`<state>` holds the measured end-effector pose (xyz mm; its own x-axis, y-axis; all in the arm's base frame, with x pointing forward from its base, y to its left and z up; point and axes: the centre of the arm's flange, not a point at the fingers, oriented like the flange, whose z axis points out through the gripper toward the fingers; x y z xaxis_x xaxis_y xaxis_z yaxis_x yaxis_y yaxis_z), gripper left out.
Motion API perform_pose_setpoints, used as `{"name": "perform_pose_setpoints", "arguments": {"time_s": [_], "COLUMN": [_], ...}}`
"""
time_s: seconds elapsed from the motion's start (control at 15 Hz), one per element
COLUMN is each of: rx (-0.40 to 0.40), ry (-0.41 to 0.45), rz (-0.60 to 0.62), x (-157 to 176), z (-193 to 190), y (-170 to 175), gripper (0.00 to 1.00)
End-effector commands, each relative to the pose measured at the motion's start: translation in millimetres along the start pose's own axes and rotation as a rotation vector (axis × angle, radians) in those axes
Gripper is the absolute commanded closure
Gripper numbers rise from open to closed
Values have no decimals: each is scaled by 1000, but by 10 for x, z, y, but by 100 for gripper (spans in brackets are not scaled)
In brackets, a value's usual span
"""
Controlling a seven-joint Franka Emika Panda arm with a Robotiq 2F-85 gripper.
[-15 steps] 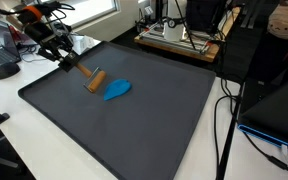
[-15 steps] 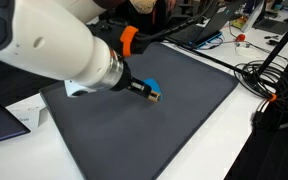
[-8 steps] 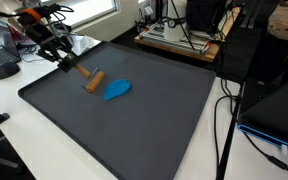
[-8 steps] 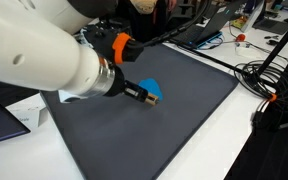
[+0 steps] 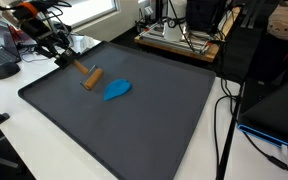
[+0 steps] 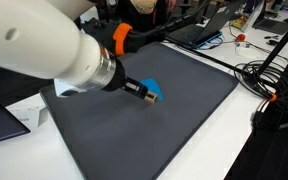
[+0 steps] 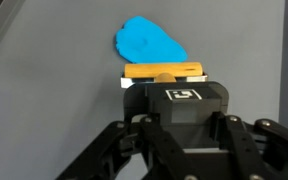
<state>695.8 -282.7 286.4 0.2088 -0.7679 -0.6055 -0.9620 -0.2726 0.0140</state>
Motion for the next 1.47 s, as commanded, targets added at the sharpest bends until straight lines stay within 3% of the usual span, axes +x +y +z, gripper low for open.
{"name": "perform_pose_setpoints", "arguments": {"time_s": [0.0,0.8,1.4], "rx": [-40,-162,-215], "ry": [85,327,391], "rz": [-59,-516,-772], "x": [-316,-1561,-2271], "z": [-361,-584,-481], "y": [-51,57,57], "gripper": [77,77,77]}}
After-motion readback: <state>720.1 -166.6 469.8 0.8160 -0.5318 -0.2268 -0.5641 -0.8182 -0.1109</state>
